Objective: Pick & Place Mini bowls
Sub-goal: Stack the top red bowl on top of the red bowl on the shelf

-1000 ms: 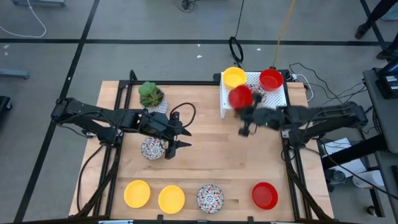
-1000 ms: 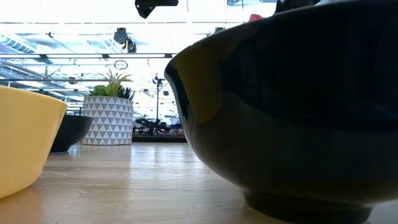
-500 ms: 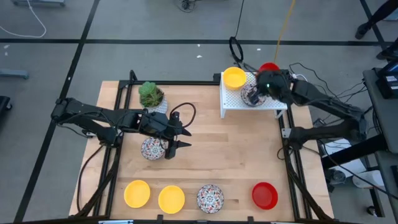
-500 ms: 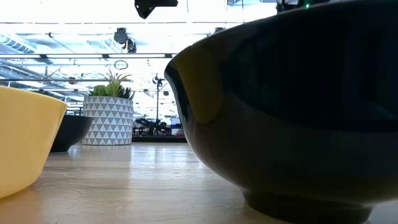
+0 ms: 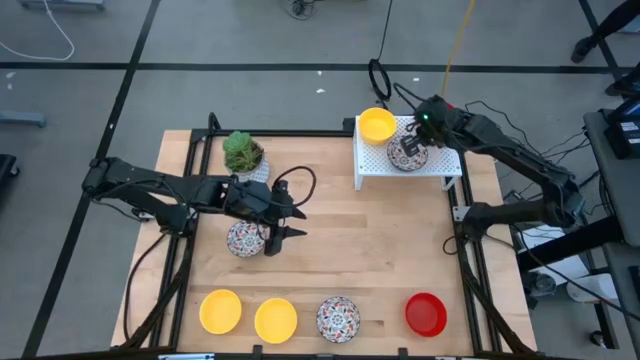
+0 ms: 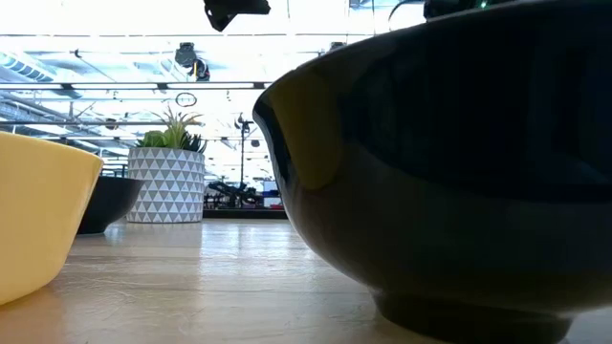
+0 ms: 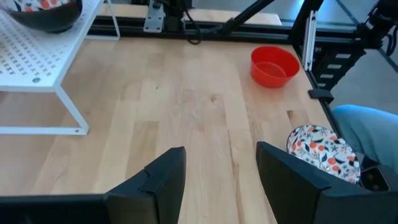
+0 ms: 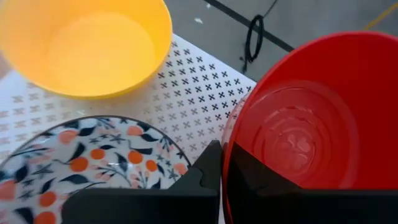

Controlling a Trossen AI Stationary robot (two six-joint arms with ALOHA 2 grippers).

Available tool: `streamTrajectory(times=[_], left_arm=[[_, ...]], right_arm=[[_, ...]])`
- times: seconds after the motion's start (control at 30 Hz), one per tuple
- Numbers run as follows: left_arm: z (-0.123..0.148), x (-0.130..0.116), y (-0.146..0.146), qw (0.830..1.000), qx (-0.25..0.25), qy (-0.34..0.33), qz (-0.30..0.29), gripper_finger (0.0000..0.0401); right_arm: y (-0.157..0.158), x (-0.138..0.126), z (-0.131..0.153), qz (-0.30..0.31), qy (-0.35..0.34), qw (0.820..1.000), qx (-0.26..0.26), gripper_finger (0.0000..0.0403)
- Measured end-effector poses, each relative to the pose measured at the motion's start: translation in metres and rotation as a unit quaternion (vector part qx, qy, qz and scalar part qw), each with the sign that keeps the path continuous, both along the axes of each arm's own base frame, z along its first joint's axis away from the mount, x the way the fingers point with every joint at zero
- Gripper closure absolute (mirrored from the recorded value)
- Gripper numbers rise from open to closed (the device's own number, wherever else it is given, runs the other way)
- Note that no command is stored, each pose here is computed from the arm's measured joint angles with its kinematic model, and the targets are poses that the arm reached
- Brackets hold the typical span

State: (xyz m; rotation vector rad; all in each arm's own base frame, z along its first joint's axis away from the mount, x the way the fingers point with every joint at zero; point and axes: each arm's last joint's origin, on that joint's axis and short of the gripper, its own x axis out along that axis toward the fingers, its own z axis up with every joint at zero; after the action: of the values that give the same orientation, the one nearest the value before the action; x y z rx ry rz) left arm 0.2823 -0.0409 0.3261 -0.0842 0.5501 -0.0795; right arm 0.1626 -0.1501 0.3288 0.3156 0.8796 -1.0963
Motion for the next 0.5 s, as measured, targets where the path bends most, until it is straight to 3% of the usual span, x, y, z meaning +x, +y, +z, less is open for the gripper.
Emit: streamTrajectory(times=[0.5], left_arm=[[-0.004, -0.002, 0.000, 1.000, 0.003, 0.024, 0.000, 0.0201]], right_arm=[[-0.022, 0.006, -0.020, -0.021, 0.045, 0.998, 0.033, 0.0403]])
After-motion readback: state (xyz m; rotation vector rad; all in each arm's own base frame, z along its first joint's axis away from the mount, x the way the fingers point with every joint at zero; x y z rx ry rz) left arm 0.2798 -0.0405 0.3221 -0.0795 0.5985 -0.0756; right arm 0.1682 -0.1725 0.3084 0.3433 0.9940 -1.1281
